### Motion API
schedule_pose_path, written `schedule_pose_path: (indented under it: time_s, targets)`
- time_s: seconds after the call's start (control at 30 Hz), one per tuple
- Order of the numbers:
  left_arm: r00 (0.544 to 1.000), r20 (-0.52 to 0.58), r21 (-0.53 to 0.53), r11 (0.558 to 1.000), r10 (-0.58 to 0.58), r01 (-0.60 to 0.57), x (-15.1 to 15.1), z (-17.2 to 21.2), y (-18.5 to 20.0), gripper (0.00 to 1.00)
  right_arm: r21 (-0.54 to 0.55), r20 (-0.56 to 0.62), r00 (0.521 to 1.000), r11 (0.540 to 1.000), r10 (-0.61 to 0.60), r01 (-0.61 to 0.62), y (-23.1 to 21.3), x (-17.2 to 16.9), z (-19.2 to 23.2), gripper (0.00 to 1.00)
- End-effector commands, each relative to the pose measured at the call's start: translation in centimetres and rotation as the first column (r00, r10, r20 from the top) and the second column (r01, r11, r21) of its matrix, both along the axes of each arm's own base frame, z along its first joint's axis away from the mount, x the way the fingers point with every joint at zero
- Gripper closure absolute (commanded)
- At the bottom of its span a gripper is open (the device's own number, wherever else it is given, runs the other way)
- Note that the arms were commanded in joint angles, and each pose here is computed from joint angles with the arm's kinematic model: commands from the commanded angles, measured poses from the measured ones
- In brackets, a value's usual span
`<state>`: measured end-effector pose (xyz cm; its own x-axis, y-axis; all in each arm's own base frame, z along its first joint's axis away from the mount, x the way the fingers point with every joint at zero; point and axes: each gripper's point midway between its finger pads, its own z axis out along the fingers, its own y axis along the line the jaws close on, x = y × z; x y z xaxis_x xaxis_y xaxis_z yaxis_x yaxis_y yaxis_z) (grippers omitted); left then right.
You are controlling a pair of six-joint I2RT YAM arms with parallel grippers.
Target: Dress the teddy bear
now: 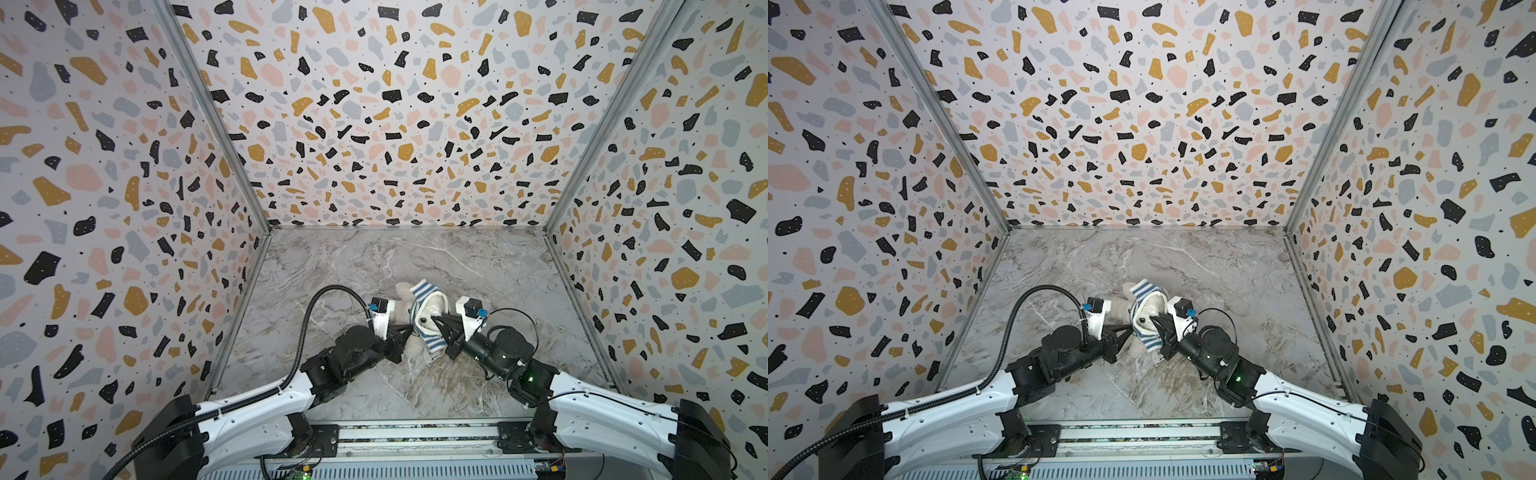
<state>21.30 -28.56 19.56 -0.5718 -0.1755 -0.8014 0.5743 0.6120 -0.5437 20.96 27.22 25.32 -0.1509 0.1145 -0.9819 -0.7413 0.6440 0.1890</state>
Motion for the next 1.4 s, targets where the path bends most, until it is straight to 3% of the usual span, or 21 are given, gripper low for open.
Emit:
schedule_pose_path:
  time_s: [0.0, 0.07, 0.17, 0.43, 0.7, 0.8, 0.97, 1.07, 1.23, 1.37]
  targets:
    - [0.996, 0.032, -0.063, 0.995, -0.080, 0.082, -0.9, 0.8, -1.4, 1.00, 0.155, 0.071, 0.997, 0.988, -0.021, 0.010, -0.6, -0.1, 4.5, 1.00]
    - [0.989, 0.061, -0.120, 0.983, -0.132, 0.138, -1.6, 2.0, -2.4, 1.00, 0.160, 0.066, 0.998, 0.987, -0.024, 0.013, -0.6, -0.1, 4.4, 1.00]
    - [0.986, 0.082, -0.122, 0.981, -0.143, 0.153, -1.9, 2.3, -2.9, 1.00, 0.173, 0.067, 0.997, 0.985, -0.031, 0.019, -0.7, -0.1, 4.7, 1.00]
    - [0.999, 0.030, 0.020, 0.999, 0.035, -0.036, 0.6, -2.1, -0.7, 1.00, 0.223, 0.020, 0.999, 0.974, -0.036, 0.031, -0.5, 0.0, 4.9, 1.00]
    - [0.995, 0.061, 0.071, 0.994, 0.074, -0.078, 1.2, -2.9, 0.0, 1.00, 0.206, 0.000, 0.998, 0.976, -0.067, 0.065, 0.1, -0.3, 4.2, 1.00]
    - [0.998, 0.066, -0.012, 1.000, 0.003, -0.002, 0.2, -1.7, -1.0, 1.00, 0.200, -0.006, 0.998, 0.978, -0.062, 0.062, 0.5, -0.3, 3.9, 1.00]
    - [0.996, 0.044, -0.167, 0.982, -0.081, 0.087, -1.6, 0.1, -2.8, 0.78, 0.201, 0.012, 0.996, 0.976, -0.086, 0.082, 0.2, -0.5, 4.2, 1.00]
    - [0.993, 0.032, -0.264, 0.958, -0.110, 0.114, -2.7, 0.9, -3.6, 0.71, 0.201, 0.014, 0.996, 0.976, -0.088, 0.083, 0.3, -0.5, 4.3, 1.00]
    - [0.989, 0.045, -0.344, 0.927, -0.140, 0.147, -3.4, 2.4, -4.9, 0.71, 0.205, 0.016, 0.996, 0.976, -0.084, 0.079, 0.6, -0.5, 4.4, 1.00]
    - [0.990, 0.049, -0.373, 0.917, -0.133, 0.142, -3.4, 3.0, -4.9, 0.80, 0.202, 0.007, 0.996, 0.976, -0.087, 0.083, 0.5, -0.7, 4.0, 1.00]
